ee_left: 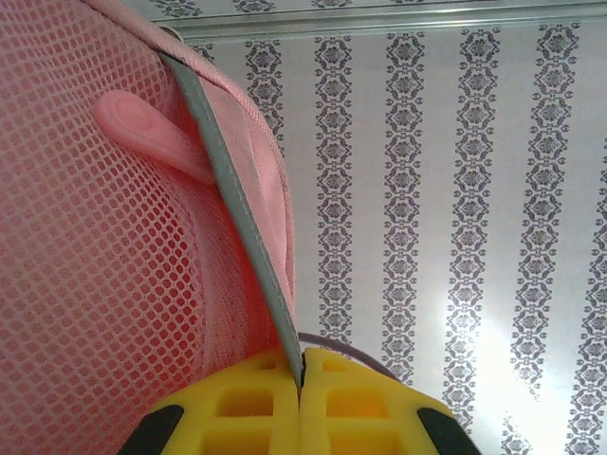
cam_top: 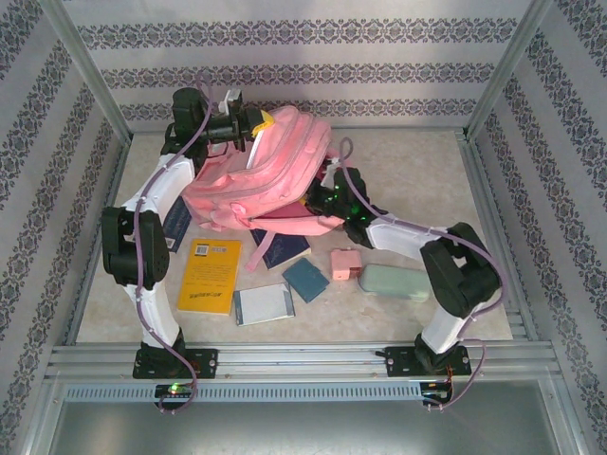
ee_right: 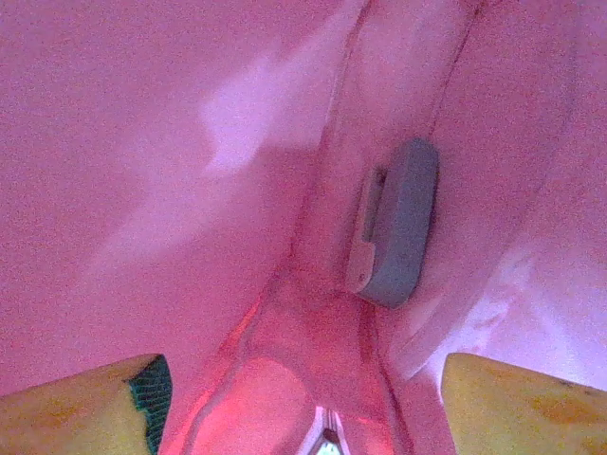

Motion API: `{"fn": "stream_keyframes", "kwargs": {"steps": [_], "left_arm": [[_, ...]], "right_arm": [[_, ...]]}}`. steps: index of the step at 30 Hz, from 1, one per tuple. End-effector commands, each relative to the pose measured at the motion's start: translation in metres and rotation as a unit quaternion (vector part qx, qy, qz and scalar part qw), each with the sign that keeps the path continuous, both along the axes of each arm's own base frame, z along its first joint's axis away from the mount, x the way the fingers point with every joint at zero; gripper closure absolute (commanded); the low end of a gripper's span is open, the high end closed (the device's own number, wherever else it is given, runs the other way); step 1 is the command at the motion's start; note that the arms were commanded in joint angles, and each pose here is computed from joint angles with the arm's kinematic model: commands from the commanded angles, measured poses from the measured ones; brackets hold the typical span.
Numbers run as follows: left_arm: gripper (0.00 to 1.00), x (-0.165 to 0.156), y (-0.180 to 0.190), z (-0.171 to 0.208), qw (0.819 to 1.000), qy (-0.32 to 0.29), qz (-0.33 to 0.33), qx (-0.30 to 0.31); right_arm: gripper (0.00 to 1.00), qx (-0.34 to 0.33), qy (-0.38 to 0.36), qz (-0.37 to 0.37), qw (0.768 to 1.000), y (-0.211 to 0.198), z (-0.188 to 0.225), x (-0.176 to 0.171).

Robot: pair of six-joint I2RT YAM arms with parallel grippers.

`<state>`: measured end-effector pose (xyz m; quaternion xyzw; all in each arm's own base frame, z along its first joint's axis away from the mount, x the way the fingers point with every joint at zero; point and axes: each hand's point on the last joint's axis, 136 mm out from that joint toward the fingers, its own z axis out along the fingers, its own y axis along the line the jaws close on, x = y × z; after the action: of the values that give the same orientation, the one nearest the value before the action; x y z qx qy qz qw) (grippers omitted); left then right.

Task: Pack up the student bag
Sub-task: Place the personal item in the student bag, then pick up the loose stationery at the center of the table.

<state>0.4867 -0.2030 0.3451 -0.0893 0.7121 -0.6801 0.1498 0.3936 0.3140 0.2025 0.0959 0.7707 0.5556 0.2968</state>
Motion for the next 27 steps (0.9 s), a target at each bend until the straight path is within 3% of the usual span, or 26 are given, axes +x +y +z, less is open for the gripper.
{"fn": "stream_keyframes", "kwargs": {"steps": [1, 9, 14, 19, 21, 27], "left_arm": [[1.00, -0.017, 0.012, 0.054, 0.995, -0.104, 0.010, -0.002], [1.00, -0.017, 0.013, 0.051, 0.995, -0.101, 0.014, 0.008], [1.00, -0.015, 0.014, 0.046, 0.995, -0.092, 0.023, 0.010], [1.00, -0.013, 0.015, 0.041, 0.996, -0.086, 0.034, 0.011], [1.00, -0.013, 0.013, 0.039, 0.996, -0.083, 0.034, 0.010], [1.00, -0.014, 0.009, 0.039, 0.996, -0.084, 0.026, 0.003]], "right_arm": [[0.26, -0.003, -0.029, 0.004, 1.000, -0.025, 0.016, -0.009], [0.45, -0.042, -0.040, -0.011, 0.998, -0.073, 0.020, -0.028], [0.44, -0.155, -0.030, -0.003, 0.987, -0.091, 0.013, -0.053], [0.36, -0.323, 0.009, -0.009, 0.946, -0.123, -0.013, -0.091], [0.34, -0.394, 0.032, 0.007, 0.918, -0.133, -0.029, -0.114], [0.22, -0.480, 0.087, 0.046, 0.872, -0.145, -0.068, -0.157]]}}
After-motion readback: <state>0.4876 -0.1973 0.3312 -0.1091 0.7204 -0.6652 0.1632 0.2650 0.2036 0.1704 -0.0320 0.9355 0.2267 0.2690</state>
